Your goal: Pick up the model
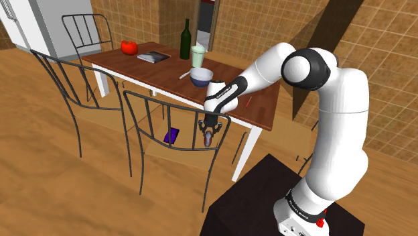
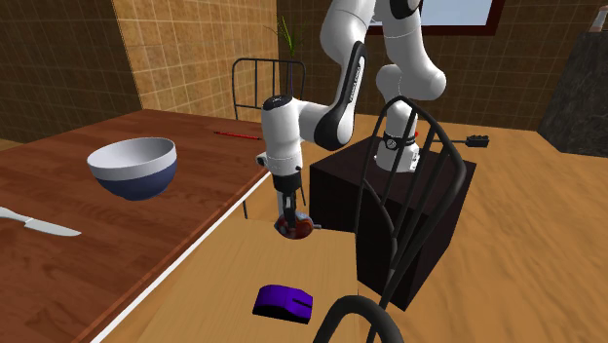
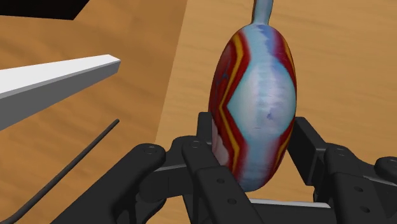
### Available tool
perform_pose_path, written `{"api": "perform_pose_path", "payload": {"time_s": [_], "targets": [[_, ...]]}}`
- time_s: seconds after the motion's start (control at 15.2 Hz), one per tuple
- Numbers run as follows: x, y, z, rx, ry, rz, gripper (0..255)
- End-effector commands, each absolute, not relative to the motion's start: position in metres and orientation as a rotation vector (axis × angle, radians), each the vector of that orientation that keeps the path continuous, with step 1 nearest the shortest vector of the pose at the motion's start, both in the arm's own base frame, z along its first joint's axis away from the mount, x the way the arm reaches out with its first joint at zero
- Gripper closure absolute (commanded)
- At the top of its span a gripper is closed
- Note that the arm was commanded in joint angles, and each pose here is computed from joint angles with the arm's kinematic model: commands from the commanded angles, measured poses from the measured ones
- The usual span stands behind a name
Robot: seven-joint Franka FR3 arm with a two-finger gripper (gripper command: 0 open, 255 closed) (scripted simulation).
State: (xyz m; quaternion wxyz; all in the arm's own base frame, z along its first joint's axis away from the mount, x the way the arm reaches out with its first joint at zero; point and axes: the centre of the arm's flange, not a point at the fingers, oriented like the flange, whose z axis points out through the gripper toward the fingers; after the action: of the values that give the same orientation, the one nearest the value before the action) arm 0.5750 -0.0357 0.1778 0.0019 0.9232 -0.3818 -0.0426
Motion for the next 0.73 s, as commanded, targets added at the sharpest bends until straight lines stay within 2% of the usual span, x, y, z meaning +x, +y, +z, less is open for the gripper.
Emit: {"api": "perform_pose_path", "payload": {"time_s": [0.0, 0.66], "targets": [[0.572, -0.036, 0.164, 2.893, -1.189, -0.166, 255], [0.572, -0.035, 0.179, 2.893, -1.188, -0.166, 255]]}}
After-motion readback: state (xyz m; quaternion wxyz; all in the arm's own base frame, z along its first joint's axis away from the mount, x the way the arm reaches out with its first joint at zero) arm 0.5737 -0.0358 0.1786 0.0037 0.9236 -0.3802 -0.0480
